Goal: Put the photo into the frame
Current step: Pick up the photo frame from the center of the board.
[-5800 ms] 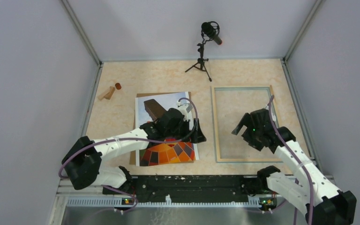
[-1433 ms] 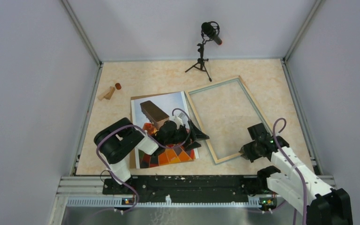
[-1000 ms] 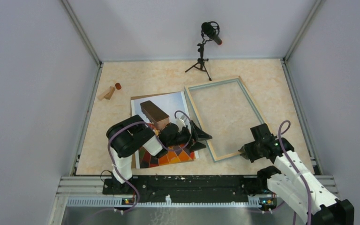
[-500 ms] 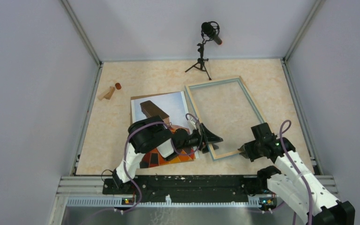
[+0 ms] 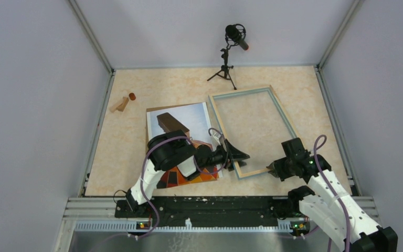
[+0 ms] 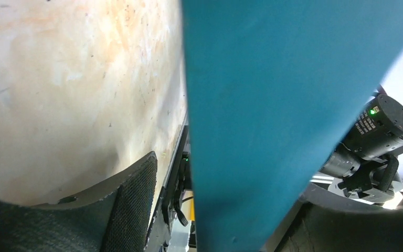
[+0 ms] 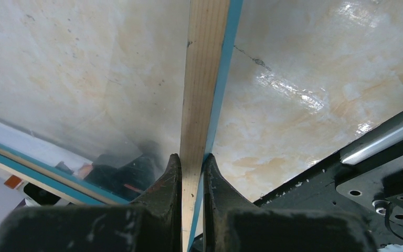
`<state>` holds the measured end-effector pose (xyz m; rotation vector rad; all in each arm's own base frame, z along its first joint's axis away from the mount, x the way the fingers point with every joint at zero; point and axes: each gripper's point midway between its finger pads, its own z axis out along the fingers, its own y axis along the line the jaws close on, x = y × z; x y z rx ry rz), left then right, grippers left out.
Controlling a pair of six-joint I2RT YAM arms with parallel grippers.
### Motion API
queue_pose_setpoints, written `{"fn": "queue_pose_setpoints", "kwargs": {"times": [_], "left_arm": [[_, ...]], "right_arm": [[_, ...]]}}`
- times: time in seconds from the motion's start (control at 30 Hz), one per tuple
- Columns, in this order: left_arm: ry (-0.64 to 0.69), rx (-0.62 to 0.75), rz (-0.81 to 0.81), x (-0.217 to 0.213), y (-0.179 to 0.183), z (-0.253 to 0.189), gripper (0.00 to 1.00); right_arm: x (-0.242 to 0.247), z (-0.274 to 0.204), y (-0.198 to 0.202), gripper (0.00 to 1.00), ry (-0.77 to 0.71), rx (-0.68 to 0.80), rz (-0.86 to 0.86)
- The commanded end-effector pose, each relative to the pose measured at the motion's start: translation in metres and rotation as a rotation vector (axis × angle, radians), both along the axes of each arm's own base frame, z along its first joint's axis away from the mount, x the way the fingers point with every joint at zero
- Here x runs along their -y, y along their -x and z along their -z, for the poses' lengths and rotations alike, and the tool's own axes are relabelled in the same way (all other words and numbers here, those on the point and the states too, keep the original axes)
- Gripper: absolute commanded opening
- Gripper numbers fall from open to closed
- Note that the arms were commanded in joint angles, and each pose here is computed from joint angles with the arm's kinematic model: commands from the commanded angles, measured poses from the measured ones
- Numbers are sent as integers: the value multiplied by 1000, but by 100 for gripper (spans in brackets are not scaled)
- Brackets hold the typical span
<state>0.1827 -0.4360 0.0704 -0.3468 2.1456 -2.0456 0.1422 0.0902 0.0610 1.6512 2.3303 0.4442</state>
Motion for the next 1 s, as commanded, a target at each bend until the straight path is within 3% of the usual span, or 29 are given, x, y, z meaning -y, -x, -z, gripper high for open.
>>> {"fn": "queue_pose_setpoints", "kwargs": {"times": [0.0, 0.1, 0.3, 0.47, 0.63, 0.97], "left_arm": [[260, 211, 58, 2, 12, -75, 71], [272, 268, 69, 3, 14, -83, 71], [295, 314, 92, 2, 19, -97, 83], [321, 260, 76, -4, 19, -110, 98], [338, 216, 34, -14, 17, -120, 98], [362, 167, 62, -11, 21, -125, 79]], "right_arm": [[-14, -27, -24, 0, -83, 142, -4], [-13, -27, -22, 0, -84, 144, -3], [-11, -29, -18, 0, -83, 147, -6], [-11, -31, -16, 0, -85, 155, -10], [-11, -31, -16, 0, -89, 162, -4], [-15, -32, -16, 0, -112, 158, -11]]}}
